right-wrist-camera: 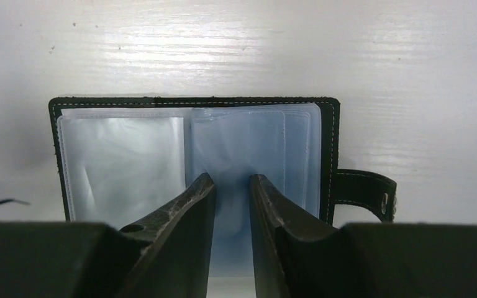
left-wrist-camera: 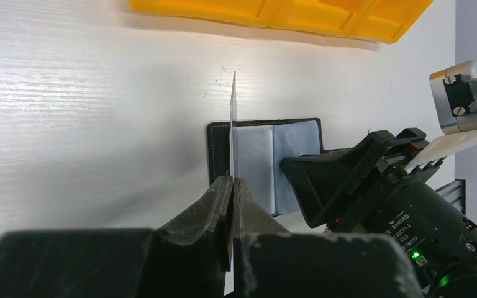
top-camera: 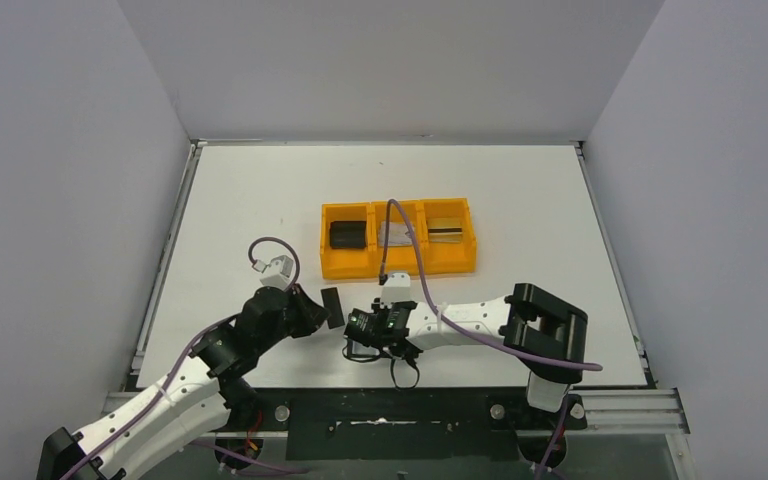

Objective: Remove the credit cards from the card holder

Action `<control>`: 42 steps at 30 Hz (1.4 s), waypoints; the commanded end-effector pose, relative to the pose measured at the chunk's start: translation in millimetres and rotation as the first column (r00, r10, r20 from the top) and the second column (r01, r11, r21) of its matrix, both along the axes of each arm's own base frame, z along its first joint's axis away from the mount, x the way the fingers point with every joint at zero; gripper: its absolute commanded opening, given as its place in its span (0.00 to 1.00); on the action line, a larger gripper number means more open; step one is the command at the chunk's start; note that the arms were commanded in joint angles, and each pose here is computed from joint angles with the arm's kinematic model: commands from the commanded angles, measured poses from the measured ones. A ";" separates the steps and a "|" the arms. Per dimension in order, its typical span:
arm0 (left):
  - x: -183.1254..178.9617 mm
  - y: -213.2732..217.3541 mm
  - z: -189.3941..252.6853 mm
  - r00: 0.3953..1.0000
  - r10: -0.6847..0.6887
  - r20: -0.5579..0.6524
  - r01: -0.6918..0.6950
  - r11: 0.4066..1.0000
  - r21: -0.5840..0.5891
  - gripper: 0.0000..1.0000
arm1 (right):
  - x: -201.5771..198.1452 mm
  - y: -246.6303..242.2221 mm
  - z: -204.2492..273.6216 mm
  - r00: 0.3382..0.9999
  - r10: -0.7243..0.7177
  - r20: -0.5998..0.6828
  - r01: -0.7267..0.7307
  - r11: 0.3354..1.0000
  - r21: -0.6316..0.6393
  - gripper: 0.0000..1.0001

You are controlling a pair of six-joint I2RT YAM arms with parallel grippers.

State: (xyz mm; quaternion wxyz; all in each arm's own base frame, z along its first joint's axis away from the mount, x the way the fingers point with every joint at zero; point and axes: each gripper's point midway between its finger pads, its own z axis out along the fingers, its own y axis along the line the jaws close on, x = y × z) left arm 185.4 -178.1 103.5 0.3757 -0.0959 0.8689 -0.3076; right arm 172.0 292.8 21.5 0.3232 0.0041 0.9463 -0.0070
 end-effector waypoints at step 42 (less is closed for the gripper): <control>-11.9 -65.5 79.4 0.922 -0.307 0.237 0.372 0.872 -0.317 0.00 | 5.9 -11.8 122.3 0.942 0.004 0.335 -0.292 0.504 0.813 0.80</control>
